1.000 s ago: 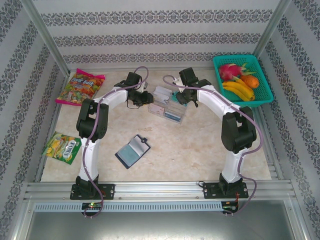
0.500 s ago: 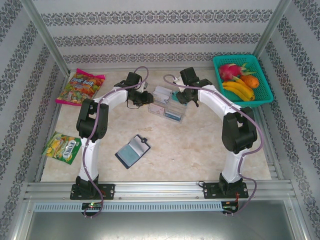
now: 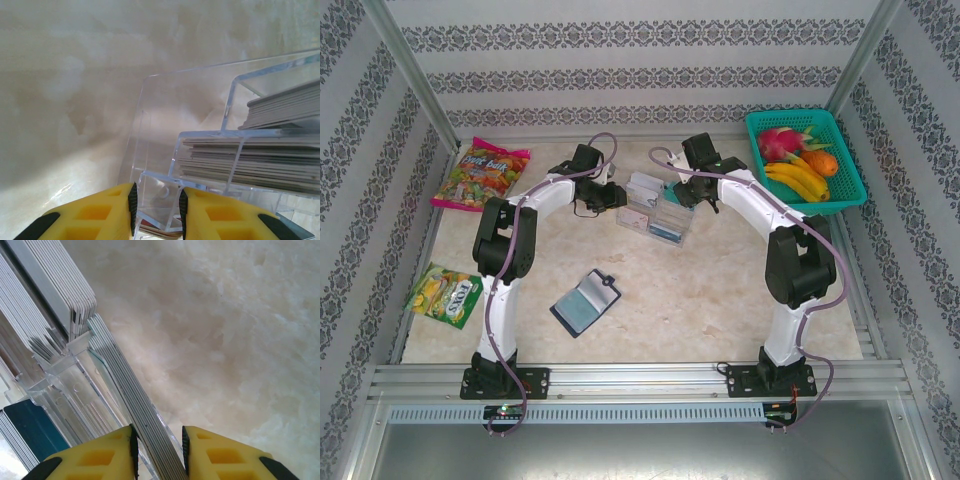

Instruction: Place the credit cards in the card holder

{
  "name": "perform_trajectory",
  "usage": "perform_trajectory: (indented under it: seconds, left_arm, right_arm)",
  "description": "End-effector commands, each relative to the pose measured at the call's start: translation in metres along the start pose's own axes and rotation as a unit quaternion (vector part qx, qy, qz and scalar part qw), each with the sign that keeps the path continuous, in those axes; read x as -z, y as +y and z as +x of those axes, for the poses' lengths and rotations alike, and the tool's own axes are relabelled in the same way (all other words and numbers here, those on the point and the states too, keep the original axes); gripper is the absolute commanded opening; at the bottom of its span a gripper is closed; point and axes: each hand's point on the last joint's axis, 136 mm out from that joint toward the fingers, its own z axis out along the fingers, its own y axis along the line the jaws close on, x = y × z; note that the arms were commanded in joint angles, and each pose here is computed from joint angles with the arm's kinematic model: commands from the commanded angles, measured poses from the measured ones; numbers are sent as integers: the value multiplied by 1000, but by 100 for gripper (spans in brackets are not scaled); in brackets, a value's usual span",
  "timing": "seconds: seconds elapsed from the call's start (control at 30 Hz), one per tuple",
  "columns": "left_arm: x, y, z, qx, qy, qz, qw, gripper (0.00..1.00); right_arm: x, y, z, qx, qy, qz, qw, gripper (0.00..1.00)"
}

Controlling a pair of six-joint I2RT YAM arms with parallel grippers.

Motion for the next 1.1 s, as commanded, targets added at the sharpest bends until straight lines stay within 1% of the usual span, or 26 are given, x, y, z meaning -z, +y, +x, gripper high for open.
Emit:
perform_trajectory:
  seconds: [0.0, 0.07, 0.17, 0.47, 0.67, 0.9, 1.07]
  left_arm:
    - [-11, 23, 21, 7, 32, -44, 999, 31]
    - [-11, 23, 21, 7, 32, -44, 999, 31]
    - [-11, 23, 21, 7, 31, -44, 999, 31]
    - [-11, 22, 21, 7, 32, -43, 999, 31]
    - [-11, 23, 21, 6, 32, -44, 999, 31]
    - [-11, 22, 20, 6, 33, -43, 999, 31]
    - [-11, 23, 21, 7, 34, -44, 998, 31]
  right_arm:
    - [23, -20, -14, -33, -36, 24, 999, 28]
    - [23, -21, -14, -35, -37, 24, 998, 29]
    - [21, -22, -13, -37, -34, 24, 998, 34]
    - [19, -21, -12, -39, -32, 17, 999, 35]
    - [15, -20, -11, -41, -30, 14, 999, 29]
    - [15, -18, -12, -39, -30, 6, 999, 17]
    - [21, -16, -14, -38, -38, 1, 999, 16]
